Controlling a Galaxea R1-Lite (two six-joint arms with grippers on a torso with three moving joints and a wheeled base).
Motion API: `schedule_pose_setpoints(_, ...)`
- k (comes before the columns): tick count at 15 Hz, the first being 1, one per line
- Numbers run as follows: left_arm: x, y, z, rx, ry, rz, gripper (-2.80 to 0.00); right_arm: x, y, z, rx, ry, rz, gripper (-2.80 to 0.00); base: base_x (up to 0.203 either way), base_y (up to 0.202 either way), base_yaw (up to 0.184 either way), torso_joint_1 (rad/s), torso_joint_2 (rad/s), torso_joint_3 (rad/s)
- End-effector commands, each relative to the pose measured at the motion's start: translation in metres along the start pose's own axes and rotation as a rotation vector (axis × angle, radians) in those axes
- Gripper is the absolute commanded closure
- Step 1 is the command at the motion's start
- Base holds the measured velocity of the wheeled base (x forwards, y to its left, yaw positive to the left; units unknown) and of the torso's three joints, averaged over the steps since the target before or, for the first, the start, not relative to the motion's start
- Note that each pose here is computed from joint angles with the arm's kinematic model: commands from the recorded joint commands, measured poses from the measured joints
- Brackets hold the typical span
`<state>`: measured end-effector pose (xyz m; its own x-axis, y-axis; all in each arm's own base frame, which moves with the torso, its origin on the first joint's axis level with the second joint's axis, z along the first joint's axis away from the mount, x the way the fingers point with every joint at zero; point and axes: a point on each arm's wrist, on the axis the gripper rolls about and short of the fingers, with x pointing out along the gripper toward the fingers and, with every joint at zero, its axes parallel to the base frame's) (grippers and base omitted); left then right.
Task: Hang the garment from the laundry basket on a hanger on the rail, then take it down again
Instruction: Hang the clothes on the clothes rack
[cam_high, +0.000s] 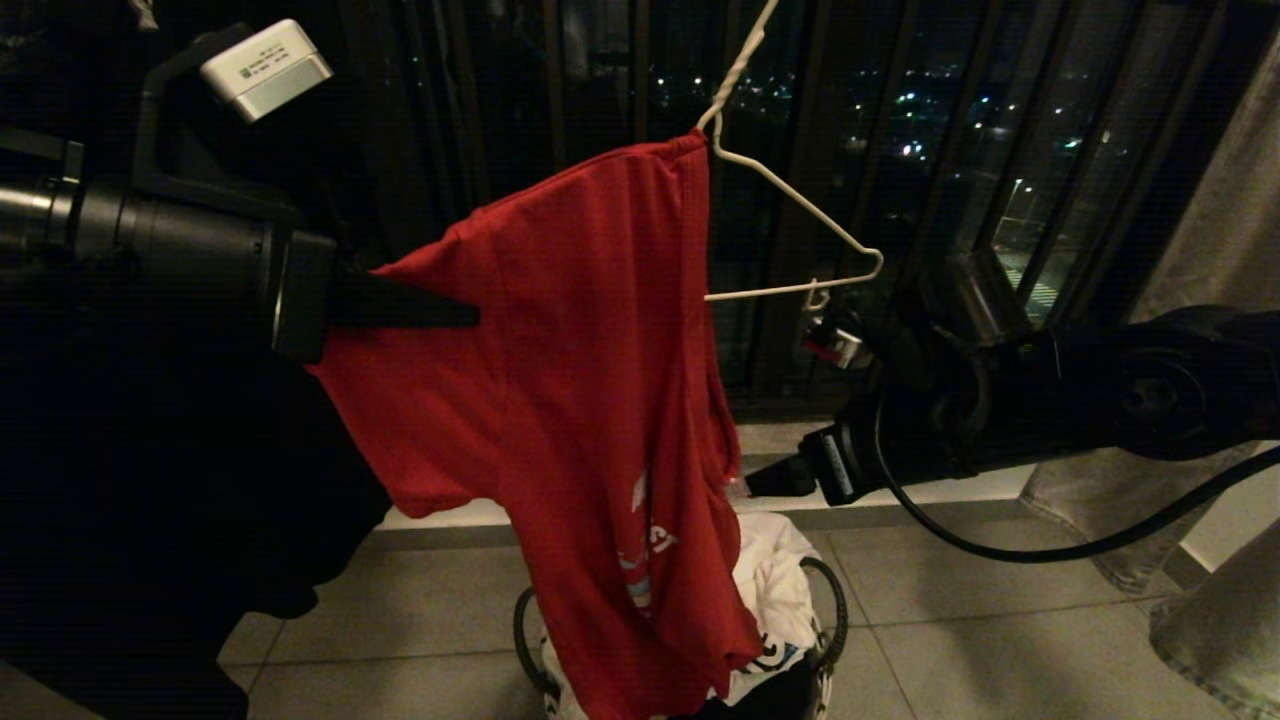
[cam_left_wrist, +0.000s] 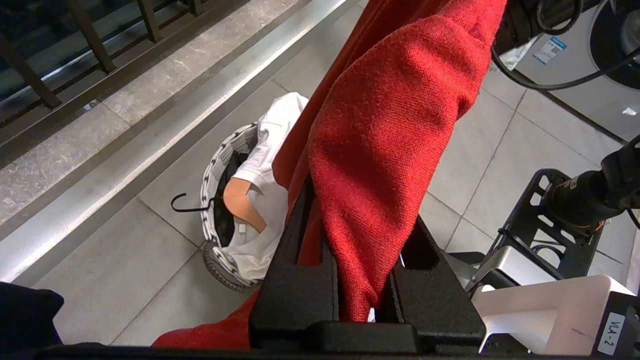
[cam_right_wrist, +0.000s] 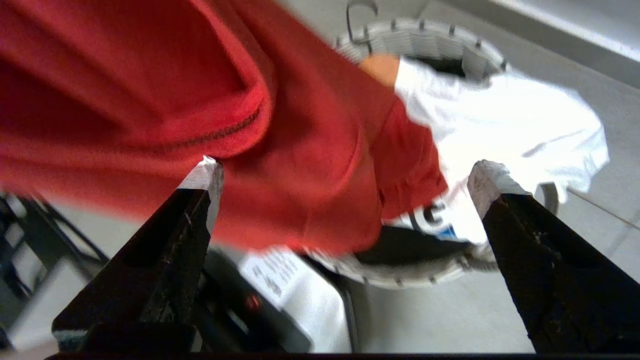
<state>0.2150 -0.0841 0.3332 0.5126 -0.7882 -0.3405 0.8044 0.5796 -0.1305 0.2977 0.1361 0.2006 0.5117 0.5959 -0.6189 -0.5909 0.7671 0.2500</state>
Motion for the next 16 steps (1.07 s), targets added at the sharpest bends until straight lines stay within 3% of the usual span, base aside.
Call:
schedule_pose_setpoints(1,0.001,0.001,-0.001,-0.003,0.005,-0.003,0.00,0.001,-0.003,0.001,0.017,-0.010,-0.003,-2.80,0.000,0.000,0.000,0.000,0.00,0.000)
schedule_pose_setpoints(12,0.004,0.007,-0.002,-0.011,0.011,0.008,0.00,-0.029,-0.014,0.008,-0.004,-0.087,-0.035,-2.80,0.000,0.000,0.000,0.000,0.00,0.000)
schedule_pose_setpoints(16,0.004,0.006,-0.002,-0.009,0.013,0.005,0.00,-0.017,-0.015,0.010,0.050,-0.092,-0.012,-2.80,0.000,0.000,0.000,0.000,0.00,0.000)
